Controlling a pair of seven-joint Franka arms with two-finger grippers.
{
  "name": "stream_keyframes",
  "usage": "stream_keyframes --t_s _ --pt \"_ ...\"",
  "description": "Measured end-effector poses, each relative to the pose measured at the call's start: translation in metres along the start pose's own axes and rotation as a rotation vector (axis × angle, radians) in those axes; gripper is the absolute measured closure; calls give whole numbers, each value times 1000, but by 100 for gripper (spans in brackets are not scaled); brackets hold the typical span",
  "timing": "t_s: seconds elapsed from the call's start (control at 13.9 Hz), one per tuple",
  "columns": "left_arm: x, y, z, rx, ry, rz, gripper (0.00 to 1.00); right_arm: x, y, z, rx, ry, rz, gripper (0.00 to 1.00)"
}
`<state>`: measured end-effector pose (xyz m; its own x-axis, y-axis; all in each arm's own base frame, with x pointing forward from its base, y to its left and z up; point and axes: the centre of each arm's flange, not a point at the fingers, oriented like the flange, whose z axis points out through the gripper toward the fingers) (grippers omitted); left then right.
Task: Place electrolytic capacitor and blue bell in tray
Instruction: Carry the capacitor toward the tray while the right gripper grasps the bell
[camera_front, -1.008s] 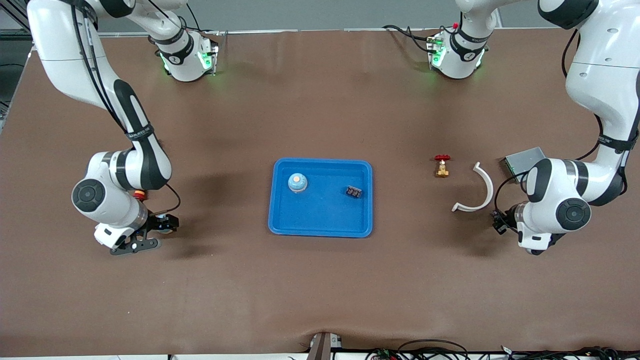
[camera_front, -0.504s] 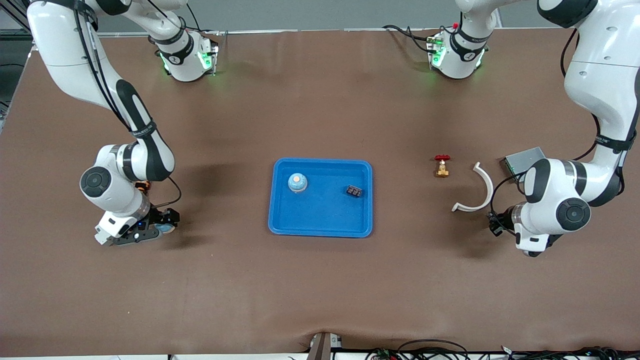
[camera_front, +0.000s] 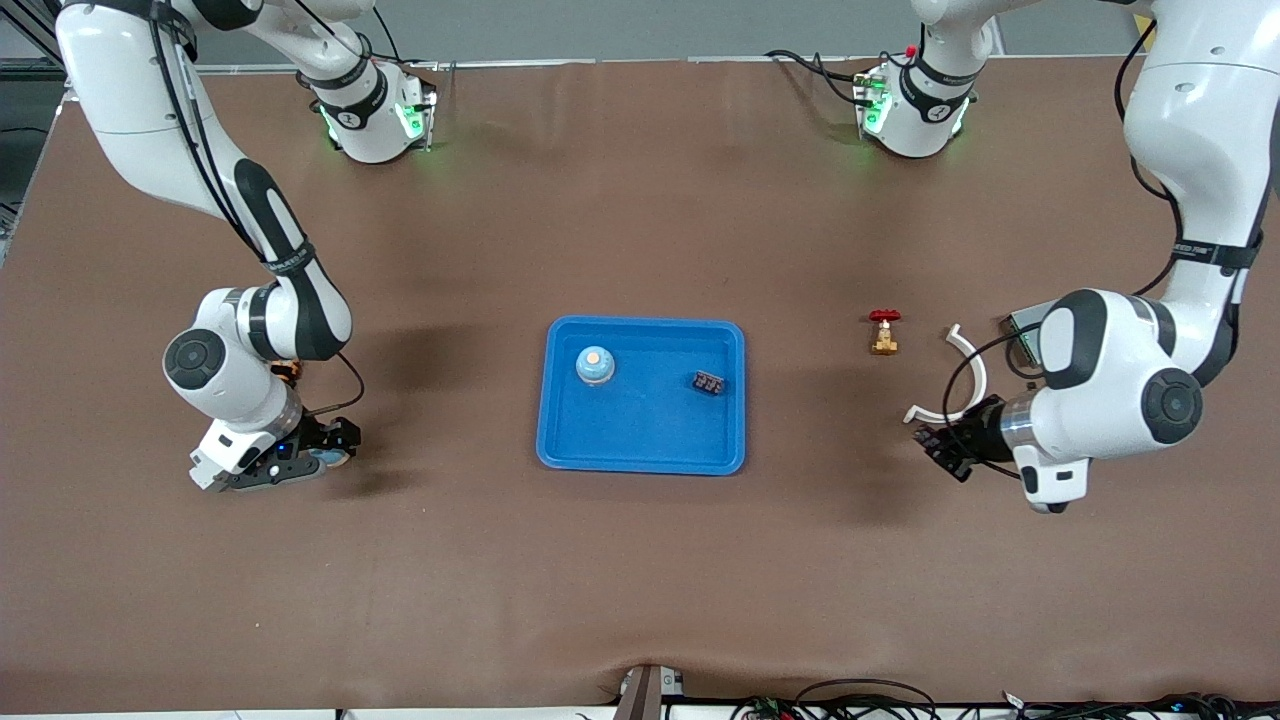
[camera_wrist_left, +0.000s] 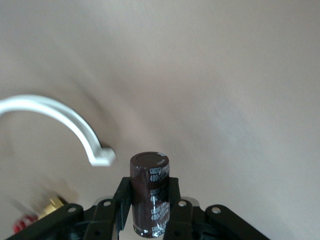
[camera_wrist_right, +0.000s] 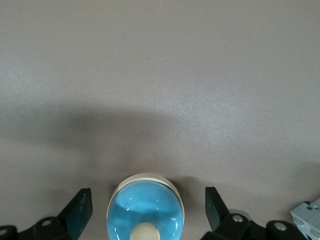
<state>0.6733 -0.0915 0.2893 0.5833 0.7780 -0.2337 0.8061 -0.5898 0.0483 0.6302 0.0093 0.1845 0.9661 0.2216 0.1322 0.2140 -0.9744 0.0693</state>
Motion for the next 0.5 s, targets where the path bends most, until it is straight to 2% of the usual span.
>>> stream_keyframes --t_s 0.29,0.5 --pt "-81 50 4 -42 -6 -173 66 -8 -1 8 1 -6 -3 0" --pt "-145 81 11 -88 -7 -252 66 -11 1 12 2 -14 -6 0"
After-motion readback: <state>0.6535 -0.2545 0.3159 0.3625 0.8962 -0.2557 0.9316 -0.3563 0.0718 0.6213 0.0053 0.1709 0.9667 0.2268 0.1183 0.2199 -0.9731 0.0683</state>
